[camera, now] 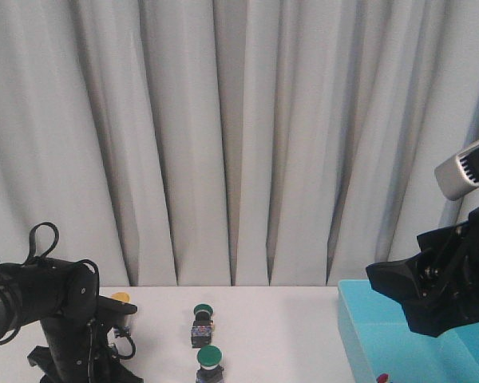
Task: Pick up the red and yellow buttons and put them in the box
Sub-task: 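Lower the left gripper onto the yellow-capped button and close on it, then lift the yellow button with the left gripper toward the right gripper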
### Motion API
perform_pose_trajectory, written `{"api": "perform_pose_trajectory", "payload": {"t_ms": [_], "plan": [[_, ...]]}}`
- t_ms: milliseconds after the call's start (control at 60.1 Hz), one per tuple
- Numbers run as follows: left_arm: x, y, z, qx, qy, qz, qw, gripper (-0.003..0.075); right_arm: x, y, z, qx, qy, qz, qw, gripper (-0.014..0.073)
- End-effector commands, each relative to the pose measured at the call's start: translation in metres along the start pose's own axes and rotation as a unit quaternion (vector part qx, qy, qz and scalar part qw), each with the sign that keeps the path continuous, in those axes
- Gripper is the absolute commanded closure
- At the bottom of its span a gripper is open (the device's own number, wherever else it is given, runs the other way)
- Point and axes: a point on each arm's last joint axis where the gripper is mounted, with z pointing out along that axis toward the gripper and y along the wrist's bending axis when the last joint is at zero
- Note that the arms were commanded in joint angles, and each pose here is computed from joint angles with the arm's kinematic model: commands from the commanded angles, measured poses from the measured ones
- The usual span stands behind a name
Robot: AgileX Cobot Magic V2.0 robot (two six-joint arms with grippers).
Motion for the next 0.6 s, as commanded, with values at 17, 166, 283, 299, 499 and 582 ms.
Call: {"api": "perform_pose_trajectory", "payload": {"t_ms": [17,166,283,299,499,582], "plan": [[-0.0041,0.0039,-0.0236,0.001,-0.042,-0.014,0.999,0.0216,-0.0140,-0.0009,-0.0122,0.012,-0.051,0.002,0.999,0.0086],[-0.0035,0.0085,-0.0226,0.001,-0.039,-0.021,0.999,0.0228,-0.0140,-0.0009,-0.0122,0.012,-0.051,0.002,0.999,0.0087],[-0.0040,0.0084,-0.0226,0.001,-0.042,-0.021,0.999,0.0265,-0.0140,-0.0009,-0.0122,0.012,-0.051,0.002,0.999,0.0087],[-0.0041,0.0085,-0.0226,0.001,-0.043,-0.021,0.999,0.0276,-0.0140,-0.0009,-0.0122,0.012,-0.051,0.002,0.999,0.0087],[-0.0032,0.0082,-0.0226,0.002,-0.038,-0.017,0.999,0.0423,-0.0140,-0.0009,-0.0122,0.012,-0.051,0.002,0.999,0.0087],[-0.0029,0.0081,-0.0225,0.002,-0.036,-0.017,0.999,0.0507,-0.0140,-0.0009,-0.0122,0.012,-0.051,0.002,0.999,0.0087]]}}
